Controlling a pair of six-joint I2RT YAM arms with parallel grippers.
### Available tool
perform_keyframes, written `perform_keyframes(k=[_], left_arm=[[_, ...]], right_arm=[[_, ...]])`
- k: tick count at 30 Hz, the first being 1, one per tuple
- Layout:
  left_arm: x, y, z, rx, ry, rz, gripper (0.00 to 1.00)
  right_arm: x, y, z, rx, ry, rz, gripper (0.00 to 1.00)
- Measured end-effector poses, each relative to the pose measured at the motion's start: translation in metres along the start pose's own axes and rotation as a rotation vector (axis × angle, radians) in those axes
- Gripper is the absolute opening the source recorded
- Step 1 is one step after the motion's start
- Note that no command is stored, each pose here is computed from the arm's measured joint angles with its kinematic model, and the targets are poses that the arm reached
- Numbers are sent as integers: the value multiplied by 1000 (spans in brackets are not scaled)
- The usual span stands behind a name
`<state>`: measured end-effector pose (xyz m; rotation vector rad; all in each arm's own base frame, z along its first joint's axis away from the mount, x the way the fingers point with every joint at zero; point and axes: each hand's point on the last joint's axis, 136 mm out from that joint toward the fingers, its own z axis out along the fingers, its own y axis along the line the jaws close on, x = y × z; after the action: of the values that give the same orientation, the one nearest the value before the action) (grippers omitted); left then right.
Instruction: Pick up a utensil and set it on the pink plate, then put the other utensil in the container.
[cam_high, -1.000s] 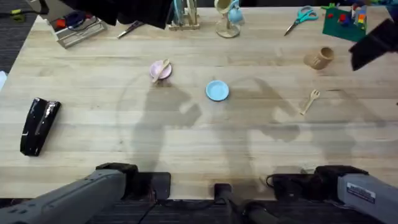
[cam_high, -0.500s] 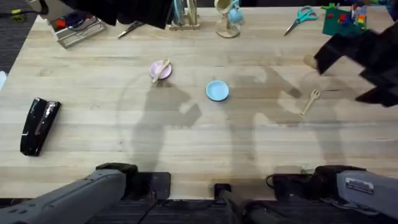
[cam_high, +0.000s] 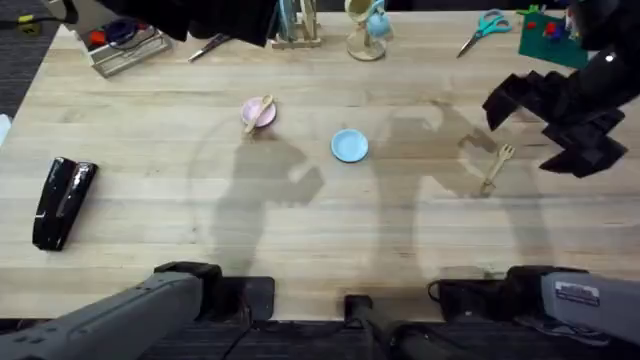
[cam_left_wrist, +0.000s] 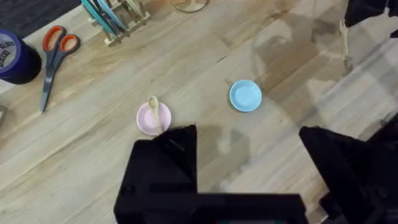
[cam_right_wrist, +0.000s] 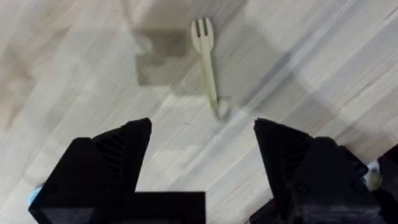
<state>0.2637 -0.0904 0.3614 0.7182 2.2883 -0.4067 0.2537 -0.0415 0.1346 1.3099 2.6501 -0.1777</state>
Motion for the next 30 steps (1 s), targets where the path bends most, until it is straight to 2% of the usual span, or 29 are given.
perform_keyframes(k=[11,12,19,30], left_arm=[[0,0,0,0,0,0,993],[0,0,0,0,0,0,993],[0,0,0,0,0,0,993],[0,0,0,0,0,0,993]], right_arm=[[-18,1,43,57,47,-18,995],[-17,5,55,38,43,-34,995],[3,1,85,27,83,-55,995],[4,5,98,22,96,-68,995]])
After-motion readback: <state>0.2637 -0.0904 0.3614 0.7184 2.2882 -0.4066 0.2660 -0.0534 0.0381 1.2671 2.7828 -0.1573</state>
